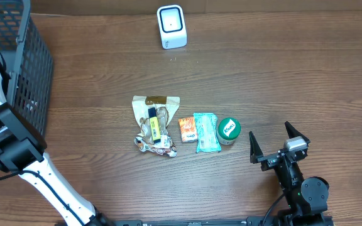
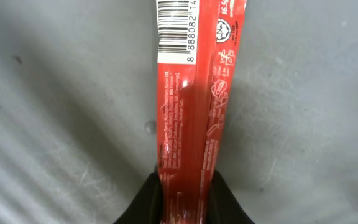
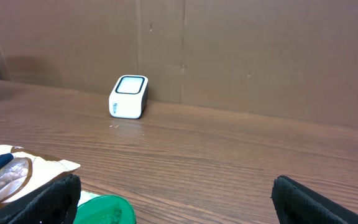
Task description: Scan the item barcode
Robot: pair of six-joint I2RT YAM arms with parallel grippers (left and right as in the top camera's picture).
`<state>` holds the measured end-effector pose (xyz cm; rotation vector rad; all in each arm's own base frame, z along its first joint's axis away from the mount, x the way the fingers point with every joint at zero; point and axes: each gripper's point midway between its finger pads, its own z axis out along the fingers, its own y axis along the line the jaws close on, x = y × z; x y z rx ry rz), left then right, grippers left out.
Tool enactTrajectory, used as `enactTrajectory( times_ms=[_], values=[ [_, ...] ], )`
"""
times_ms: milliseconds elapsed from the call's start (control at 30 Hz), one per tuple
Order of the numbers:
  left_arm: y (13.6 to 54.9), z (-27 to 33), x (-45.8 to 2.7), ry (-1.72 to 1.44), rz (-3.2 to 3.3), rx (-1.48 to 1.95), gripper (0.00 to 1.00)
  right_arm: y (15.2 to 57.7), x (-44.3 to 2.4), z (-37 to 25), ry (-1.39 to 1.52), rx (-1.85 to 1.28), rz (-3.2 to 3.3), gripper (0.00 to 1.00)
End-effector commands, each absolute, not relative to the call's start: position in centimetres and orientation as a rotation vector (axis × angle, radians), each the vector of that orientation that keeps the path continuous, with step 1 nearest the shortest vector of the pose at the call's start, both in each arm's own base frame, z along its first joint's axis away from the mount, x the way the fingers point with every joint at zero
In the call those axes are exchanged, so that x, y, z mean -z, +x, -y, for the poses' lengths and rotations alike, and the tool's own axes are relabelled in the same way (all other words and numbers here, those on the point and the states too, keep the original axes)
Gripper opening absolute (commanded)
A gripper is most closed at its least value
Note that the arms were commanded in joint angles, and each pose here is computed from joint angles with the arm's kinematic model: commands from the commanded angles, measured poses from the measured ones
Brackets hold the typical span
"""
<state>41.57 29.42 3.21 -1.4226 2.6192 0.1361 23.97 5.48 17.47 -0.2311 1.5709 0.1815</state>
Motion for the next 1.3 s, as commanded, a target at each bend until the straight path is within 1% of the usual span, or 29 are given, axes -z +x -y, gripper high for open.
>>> enactTrajectory(
  times_ms=[0,100,167,300,467,533,567,667,867,967,1033,1100,1167,1267],
  values=[
    [40.6,-28.5,-0.2,-1.443,-2.705,-0.120,0.04,24.0,-17.2,-5.4,-0.230,-0.179,-1.571,1.00],
    [40.5,-27.9,-0.9,-1.453,-2.707,-0.050,0.04,24.0,-17.2,-5.4,-0.230,-0.179,-1.571,1.00],
    [39.9,-28.8,-3.1,-1.469,-2.684,-0.090,0.04,24.0,-17.2,-5.4,-0.230,-0.179,-1.571,1.00],
    [38.0,-31.3,-8.8,-1.619,-2.517,-0.274,0.04,24.0,-17.2,-5.4,-0.230,-0.179,-1.571,1.00],
    [37.5,-31.7,-16.4,-1.582,-2.356,-0.315,0.04,24.0,-17.2,-5.4,-0.230,-0.179,-1.571,1.00],
    [37.1,-30.8,-19.2,-1.580,-2.303,-0.306,0.04,24.0,-17.2,-5.4,-0.230,-0.179,-1.571,1.00],
    [36.9,-30.6,-19.9,-1.579,-2.292,-0.304,0.04,24.0,-17.2,-5.4,-0.230,-0.179,-1.571,1.00],
    [36.0,-28.3,-26.0,-1.518,-2.189,-0.269,0.04,24.0,-17.2,-5.4,-0.230,-0.179,-1.571,1.00],
    [33.8,-24.0,-35.1,-1.362,-2.034,-0.219,0.04,24.0,-17.2,-5.4,-0.230,-0.179,-1.571,1.00],
    [32.4,-21.1,-38.6,-1.278,-1.985,-0.184,0.04,24.0,-17.2,-5.4,-0.230,-0.179,-1.571,1.00],
    [31.9,-18.9,-39.6,-1.228,-2.001,-0.144,0.04,24.0,-17.2,-5.4,-0.230,-0.179,-1.571,1.00],
    [31.3,-16.5,-39.5,-1.184,-2.058,-0.111,0.04,24.0,-17.2,-5.4,-0.230,-0.179,-1.571,1.00],
    [30.9,-13.7,-38.4,-1.129,-2.174,-0.102,0.04,24.0,-17.2,-5.4,-0.230,-0.179,-1.571,1.00],
    [30.3,-12.6,-36.6,-1.094,-2.275,-0.217,0.04,24.0,-17.2,-5.4,-0.230,-0.179,-1.571,1.00]
  ],
)
